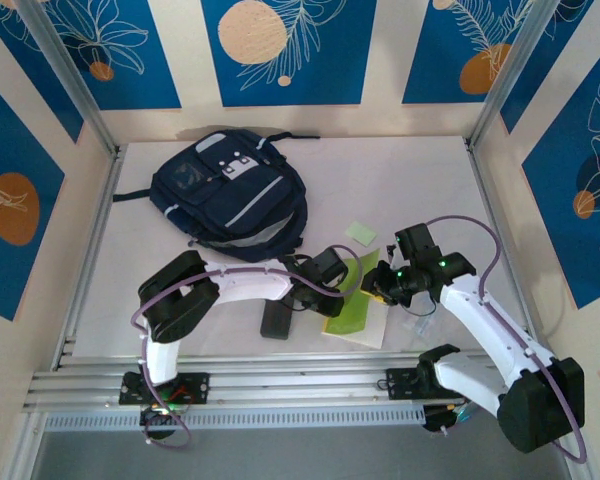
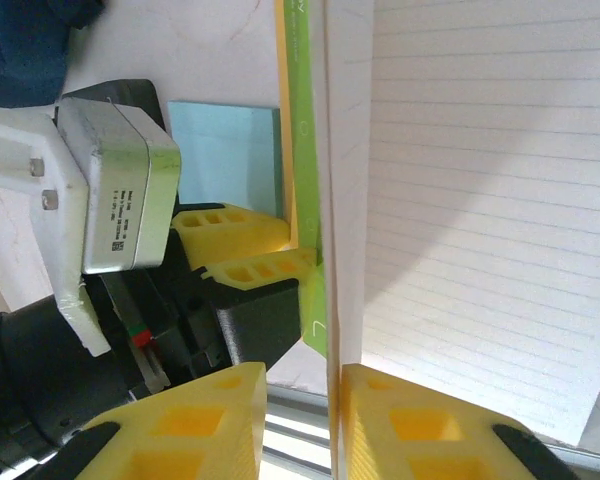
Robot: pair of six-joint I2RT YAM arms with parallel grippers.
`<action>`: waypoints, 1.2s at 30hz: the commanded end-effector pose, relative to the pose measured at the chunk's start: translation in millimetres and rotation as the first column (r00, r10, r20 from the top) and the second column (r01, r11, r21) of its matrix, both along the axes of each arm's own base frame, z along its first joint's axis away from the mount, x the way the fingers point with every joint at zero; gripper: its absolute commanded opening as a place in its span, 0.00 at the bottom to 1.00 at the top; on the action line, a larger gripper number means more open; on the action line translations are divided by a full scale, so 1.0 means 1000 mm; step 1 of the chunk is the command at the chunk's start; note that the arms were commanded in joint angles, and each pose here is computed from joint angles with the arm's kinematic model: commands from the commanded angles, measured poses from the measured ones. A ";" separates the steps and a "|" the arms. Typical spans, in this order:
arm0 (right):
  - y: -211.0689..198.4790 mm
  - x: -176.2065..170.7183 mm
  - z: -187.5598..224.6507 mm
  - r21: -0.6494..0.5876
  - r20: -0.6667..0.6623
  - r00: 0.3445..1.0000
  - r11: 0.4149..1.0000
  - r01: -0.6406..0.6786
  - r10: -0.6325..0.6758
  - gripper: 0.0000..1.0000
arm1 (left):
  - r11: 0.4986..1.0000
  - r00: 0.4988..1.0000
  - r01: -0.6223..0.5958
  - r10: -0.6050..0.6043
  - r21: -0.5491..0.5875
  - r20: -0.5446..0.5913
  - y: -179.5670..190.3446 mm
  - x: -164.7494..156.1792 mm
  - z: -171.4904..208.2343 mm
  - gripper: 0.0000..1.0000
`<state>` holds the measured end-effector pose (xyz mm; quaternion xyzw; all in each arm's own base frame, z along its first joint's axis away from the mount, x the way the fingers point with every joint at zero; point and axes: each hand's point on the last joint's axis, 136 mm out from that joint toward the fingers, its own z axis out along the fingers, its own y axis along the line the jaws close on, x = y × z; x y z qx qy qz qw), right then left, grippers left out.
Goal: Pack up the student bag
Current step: Pick up the book from the bottom-center of the table.
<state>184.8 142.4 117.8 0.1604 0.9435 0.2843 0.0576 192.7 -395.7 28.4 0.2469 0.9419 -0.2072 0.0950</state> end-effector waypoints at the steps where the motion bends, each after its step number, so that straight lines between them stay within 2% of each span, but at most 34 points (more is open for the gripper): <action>1: 0.001 -0.004 -0.001 -0.002 -0.011 1.000 1.000 -0.013 0.013 0.25 | 0.999 0.999 -0.010 0.011 0.035 -0.040 0.010 -0.005 -0.014 0.31; 5: 0.001 -0.004 -0.012 -0.005 -0.019 1.000 1.000 -0.005 0.004 0.15 | 0.999 0.999 -0.013 0.014 0.034 -0.039 0.010 -0.005 -0.013 0.30; 8: 0.002 -0.001 -0.013 0.007 -0.009 1.000 1.000 -0.003 0.003 0.00 | 0.999 0.999 -0.017 0.019 0.036 -0.038 0.011 -0.005 -0.013 0.31; 10: 0.001 0.000 -0.012 0.002 -0.003 1.000 1.000 -0.003 0.003 0.00 | 0.999 0.999 -0.026 0.027 0.024 -0.030 0.011 -0.003 -0.007 0.31; 12: 0.001 0.002 -0.009 0.003 0.013 1.000 1.000 -0.003 0.003 0.00 | 0.999 0.999 -0.041 0.041 0.001 -0.018 0.013 0.003 0.004 0.35; 17: 0.009 0.021 0.019 0.091 0.111 0.994 0.996 -0.025 0.015 0.00 | 0.976 0.987 -0.155 0.161 -0.151 0.027 0.028 0.035 0.056 0.58; 21: 0.020 0.041 0.055 0.174 0.197 0.980 0.983 -0.065 0.030 0.00 | 0.919 0.958 -0.268 0.287 -0.289 0.024 0.053 0.066 0.089 0.64; 26: 0.043 0.066 0.103 0.277 0.298 0.952 0.948 -0.158 0.072 0.00 | 0.829 0.918 -0.366 0.396 -0.423 -0.017 0.084 0.099 0.108 0.70; 32: 0.080 0.105 0.148 0.329 0.421 0.899 0.904 -0.273 0.119 0.00 | 0.738 0.861 -0.457 0.506 -0.497 -0.039 0.123 0.130 0.123 0.73; 36: 0.115 0.124 0.168 0.342 0.479 0.863 0.870 -0.355 0.164 0.00 | 0.680 0.804 -0.525 0.593 -0.512 -0.036 0.160 0.147 0.130 0.75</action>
